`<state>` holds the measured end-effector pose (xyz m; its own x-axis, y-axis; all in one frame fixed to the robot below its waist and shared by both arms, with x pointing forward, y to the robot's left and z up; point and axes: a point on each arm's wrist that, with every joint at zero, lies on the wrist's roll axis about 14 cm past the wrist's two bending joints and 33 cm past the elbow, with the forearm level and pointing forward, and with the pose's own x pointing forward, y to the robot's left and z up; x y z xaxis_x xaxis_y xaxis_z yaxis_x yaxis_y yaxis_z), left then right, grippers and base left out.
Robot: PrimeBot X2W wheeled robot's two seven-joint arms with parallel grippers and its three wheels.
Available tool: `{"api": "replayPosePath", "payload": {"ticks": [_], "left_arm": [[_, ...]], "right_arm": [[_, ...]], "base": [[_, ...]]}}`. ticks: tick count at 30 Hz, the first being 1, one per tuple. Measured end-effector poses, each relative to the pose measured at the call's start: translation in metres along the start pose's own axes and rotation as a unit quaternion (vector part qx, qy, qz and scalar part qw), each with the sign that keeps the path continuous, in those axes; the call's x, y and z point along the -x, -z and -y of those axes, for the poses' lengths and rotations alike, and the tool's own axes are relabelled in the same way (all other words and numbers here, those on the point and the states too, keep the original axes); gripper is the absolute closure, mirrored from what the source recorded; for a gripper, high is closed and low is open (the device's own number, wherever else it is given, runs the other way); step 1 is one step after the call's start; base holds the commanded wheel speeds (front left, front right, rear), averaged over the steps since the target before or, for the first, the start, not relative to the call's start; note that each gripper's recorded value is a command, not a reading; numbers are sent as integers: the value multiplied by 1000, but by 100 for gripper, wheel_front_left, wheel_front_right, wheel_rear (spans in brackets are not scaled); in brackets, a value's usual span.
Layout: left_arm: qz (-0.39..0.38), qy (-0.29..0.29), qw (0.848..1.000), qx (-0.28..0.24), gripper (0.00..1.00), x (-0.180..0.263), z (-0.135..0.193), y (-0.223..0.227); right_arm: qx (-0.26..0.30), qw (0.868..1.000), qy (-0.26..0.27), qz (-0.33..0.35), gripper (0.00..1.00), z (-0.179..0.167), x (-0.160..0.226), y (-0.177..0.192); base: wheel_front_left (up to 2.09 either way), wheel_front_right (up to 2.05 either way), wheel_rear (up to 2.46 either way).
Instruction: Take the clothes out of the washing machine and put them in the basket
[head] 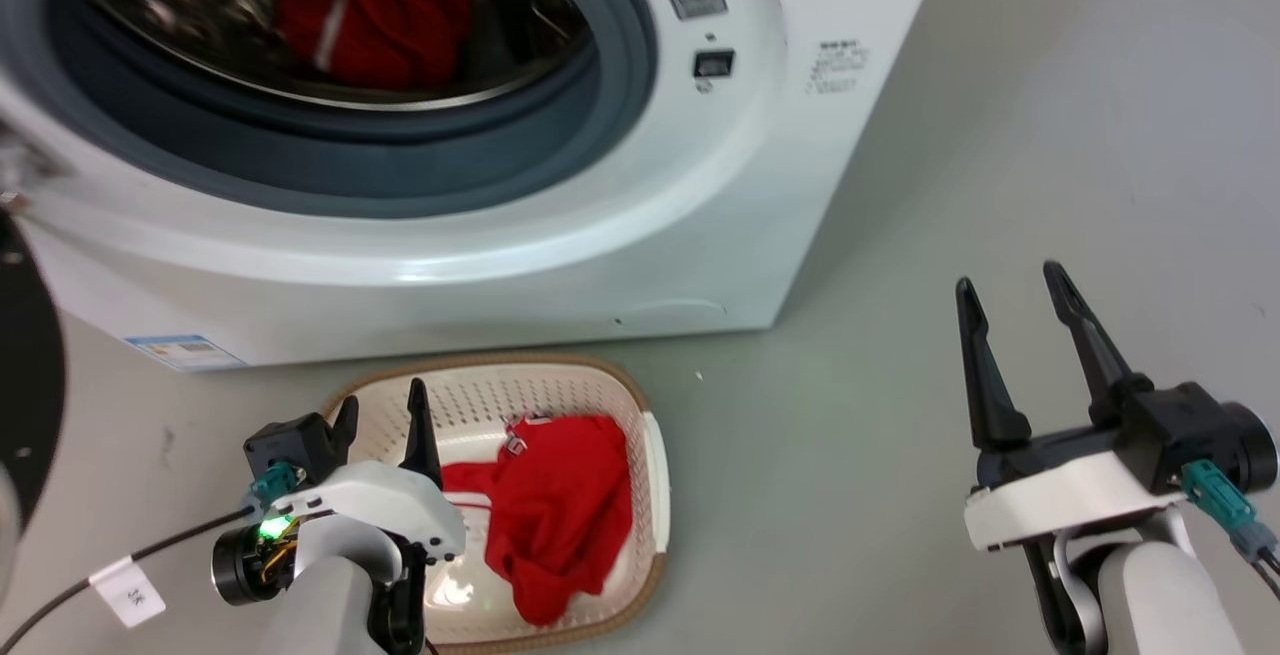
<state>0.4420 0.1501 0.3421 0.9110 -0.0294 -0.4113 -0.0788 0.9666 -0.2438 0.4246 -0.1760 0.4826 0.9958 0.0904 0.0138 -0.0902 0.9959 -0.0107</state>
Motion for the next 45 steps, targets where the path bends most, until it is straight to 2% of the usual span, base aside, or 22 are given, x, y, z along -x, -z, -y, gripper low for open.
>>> {"api": "replayPosePath", "payload": {"ticks": [9,17,27,36,45], "left_arm": [[125,16,992,-28,0,44,3,-71],[170,42,982,-64,0,51,22,-102],[165,71,979,-100,0,3,44,-133],[119,68,981,-141,0,-55,47,-141],[66,50,984,-158,0,-115,44,-151]], "right_arm": [[-2,1000,-18,16,0,-15,12,-19],[-8,999,-35,29,0,-27,13,-30],[-16,999,-37,24,0,-29,14,-27],[-22,999,-25,20,0,-20,8,-18],[-30,999,-14,-1,0,-10,-3,5]], "base": [[0,0,0],[0,0,0],[0,0,0],[0,0,0],[0,0,0]]}}
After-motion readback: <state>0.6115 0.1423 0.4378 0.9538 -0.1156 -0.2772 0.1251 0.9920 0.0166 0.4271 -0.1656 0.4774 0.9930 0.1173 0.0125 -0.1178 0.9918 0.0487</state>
